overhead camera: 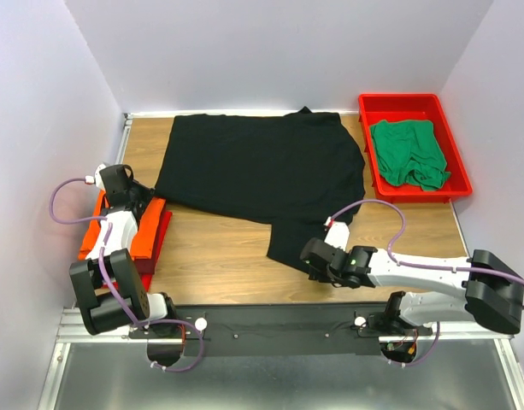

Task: Fold and stack the t-shirts
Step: Flatten the tshirt out, then fold the tshirt

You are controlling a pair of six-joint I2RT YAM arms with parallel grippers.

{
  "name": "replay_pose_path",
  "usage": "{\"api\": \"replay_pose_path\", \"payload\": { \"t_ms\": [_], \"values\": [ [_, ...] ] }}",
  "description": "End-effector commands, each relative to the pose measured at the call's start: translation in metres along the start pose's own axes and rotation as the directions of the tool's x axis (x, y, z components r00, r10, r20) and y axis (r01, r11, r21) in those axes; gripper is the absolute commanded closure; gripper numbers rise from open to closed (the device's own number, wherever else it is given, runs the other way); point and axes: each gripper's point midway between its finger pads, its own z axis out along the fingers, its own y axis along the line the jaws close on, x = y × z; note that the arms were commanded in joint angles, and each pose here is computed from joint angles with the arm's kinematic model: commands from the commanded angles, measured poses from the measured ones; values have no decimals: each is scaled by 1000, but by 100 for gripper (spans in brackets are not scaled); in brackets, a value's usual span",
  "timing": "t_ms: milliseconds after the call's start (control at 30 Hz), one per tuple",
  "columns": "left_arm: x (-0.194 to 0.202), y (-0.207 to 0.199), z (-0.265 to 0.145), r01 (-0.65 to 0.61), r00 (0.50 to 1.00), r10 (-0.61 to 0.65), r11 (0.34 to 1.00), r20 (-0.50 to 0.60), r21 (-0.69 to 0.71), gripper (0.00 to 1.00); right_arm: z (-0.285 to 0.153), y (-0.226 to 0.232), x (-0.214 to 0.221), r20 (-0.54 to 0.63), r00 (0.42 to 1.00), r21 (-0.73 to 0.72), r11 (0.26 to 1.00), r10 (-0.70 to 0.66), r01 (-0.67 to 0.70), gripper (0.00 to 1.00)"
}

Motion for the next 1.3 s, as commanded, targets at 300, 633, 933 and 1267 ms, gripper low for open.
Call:
{"api": "replay_pose_path", "payload": {
  "t_ms": [300,633,933,1267],
  "values": [
    [1,-3,1,-19,1000,19,1000,8,7,100,5,-21,-13,85,996,127,992,-13,2,45],
    [2,-3,-2,-36,999,37,999,18,-4,100,9,4,3,18,997,25,997,-76,75,100],
    [-5,-7,-7,-68,997,69,997,34,-29,100,-52,31,-38,97,993,-96,993,-65,74,100],
    [7,-12,9,-113,994,114,990,-1,-85,100,-53,19,-136,294,953,94,994,-73,47,100]
  ]
}}
